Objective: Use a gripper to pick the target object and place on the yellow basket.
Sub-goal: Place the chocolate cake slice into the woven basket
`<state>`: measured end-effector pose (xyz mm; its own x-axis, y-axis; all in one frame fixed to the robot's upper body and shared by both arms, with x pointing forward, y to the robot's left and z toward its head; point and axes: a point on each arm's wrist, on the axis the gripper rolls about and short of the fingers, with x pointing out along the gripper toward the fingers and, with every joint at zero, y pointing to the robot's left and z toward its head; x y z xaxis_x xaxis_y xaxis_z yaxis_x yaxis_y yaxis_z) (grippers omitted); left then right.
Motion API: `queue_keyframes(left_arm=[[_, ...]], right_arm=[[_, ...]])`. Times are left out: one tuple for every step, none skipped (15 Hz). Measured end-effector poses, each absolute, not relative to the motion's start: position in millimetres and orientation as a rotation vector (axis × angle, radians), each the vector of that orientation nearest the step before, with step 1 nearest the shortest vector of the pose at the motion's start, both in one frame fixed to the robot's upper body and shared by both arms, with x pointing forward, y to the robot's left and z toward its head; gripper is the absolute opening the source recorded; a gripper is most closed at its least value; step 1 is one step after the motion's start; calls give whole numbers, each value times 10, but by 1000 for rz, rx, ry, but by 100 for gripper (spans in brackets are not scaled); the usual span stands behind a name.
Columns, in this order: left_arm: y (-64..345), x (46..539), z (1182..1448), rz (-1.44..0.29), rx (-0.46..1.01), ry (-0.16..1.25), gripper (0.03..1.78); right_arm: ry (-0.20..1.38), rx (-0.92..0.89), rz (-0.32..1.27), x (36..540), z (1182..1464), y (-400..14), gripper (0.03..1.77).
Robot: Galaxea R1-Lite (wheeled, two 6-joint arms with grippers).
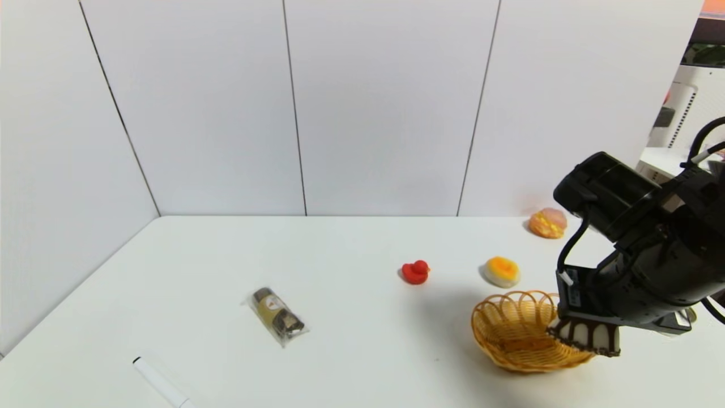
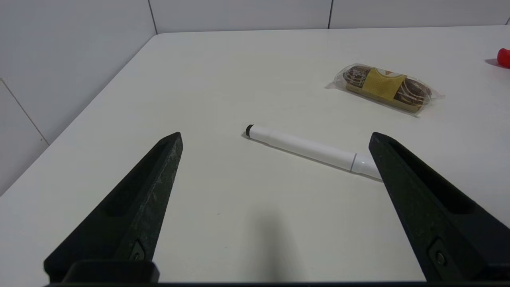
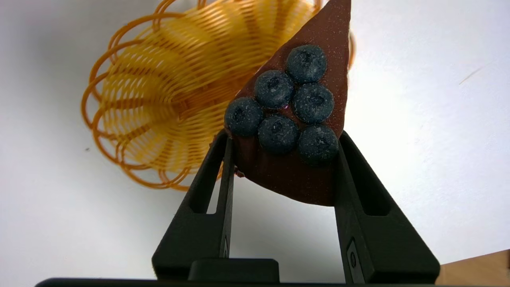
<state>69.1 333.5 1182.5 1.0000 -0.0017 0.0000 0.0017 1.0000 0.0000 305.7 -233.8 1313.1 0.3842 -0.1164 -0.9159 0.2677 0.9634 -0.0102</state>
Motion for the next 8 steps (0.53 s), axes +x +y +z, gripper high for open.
queue_keyframes(left_arm=[[3335,691,11825,-1,0,0,169],[3335,691,11825,-1,0,0,169],[3335,691,11825,-1,0,0,169],[3335,691,11825,-1,0,0,169],[3335,691,11825,-2,0,0,169],[3335,691,11825,-2,0,0,169],[3335,691,11825,-1,0,0,169],[3335,691,11825,-2,0,0,169]], right_arm=[[1161,153,-231,3048,13128,-2324,72],[1171,161,-215,3044,13123,-2310,72],[1180,168,-201,3046,13115,-2296,72],[1171,176,-190,3064,13112,-2280,72],[1157,185,-181,3093,13093,-2263,72],[1143,193,-171,3119,13065,-2248,72],[1134,199,-166,3141,13035,-2236,70],[1139,196,-167,3144,13005,-2234,70]])
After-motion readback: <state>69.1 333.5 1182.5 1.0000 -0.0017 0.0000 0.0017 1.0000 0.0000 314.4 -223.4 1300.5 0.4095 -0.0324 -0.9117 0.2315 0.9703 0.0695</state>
